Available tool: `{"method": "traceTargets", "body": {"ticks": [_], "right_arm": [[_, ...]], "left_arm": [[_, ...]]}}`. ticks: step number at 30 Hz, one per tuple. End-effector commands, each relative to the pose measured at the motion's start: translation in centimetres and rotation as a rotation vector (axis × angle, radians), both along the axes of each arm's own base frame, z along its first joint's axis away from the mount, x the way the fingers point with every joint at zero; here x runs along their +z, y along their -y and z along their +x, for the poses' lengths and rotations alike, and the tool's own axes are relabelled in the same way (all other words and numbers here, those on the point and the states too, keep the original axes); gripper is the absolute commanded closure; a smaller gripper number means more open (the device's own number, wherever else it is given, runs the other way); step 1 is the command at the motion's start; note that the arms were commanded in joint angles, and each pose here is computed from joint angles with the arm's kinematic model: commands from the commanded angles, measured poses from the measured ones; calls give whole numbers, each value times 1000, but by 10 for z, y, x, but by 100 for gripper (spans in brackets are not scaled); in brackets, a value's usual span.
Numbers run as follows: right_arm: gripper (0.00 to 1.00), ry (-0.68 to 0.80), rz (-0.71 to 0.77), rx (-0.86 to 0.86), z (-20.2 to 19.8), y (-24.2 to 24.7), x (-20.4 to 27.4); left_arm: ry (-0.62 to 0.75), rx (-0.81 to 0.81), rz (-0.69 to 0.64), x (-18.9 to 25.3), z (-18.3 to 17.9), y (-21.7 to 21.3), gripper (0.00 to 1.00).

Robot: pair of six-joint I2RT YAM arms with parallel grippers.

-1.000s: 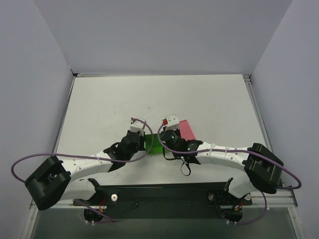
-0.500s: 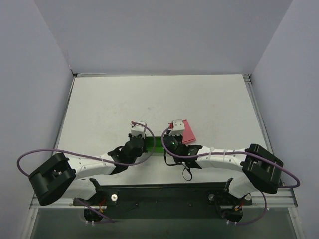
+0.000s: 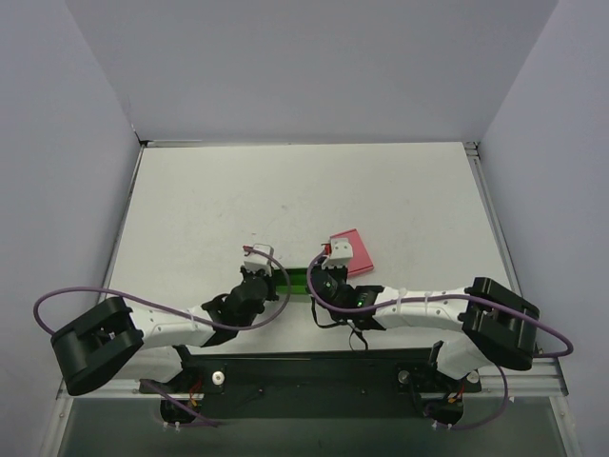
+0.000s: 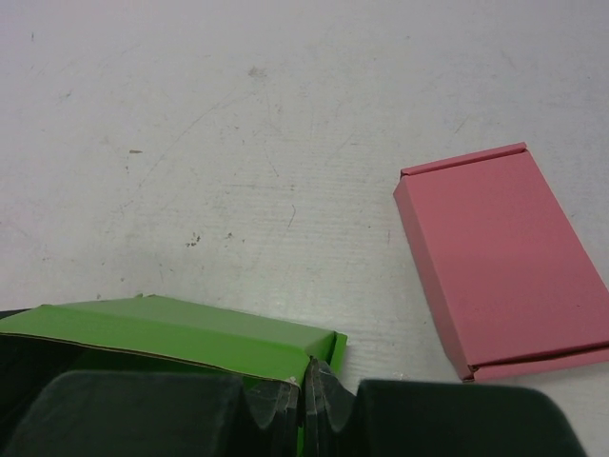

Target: Fold the paper box

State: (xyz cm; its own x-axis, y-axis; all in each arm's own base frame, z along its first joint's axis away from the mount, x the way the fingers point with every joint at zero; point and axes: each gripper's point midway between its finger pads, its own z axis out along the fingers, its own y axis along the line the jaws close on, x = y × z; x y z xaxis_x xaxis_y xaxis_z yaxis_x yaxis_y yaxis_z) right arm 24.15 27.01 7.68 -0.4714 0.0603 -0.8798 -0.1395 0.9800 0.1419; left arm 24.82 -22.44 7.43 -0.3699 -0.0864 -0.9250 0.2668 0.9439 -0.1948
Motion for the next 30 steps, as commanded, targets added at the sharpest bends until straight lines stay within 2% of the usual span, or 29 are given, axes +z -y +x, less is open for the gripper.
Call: {"method": "traceTargets", "body": {"ticks": [1, 3, 4, 9, 10, 13, 17, 21, 24, 30], "right_arm": [[99, -22, 41, 24, -12, -6, 1], [93, -18, 41, 29, -15, -3, 5], [84, -18, 41, 30, -17, -2, 6], [62, -28, 58, 55, -39, 4, 12], [54, -34, 62, 56, -43, 6, 9], [43, -32, 74, 67, -56, 9, 13], [39, -28, 112, 98, -74, 16, 20], [34, -35, 254, 106, -83, 19, 38], [31, -40, 333, 90, -82, 17, 50], [32, -102, 476, 57, -65, 1, 56]], "left_arm": [[-14, -76, -42, -8, -17, 11, 100], [-6, -58, -21, -15, -19, 2, 100], [10, -56, -22, -14, -19, 1, 100], [33, -66, 11, -20, -24, -4, 100], [39, -72, 13, -20, -25, -4, 100], [52, -77, 31, -20, -26, -3, 100], [63, -73, 65, -21, -28, -1, 100], [80, -69, 84, -22, -31, 0, 100], [102, -78, 101, -23, -36, -1, 100], [138, -93, 125, -25, -47, -2, 100]]}}
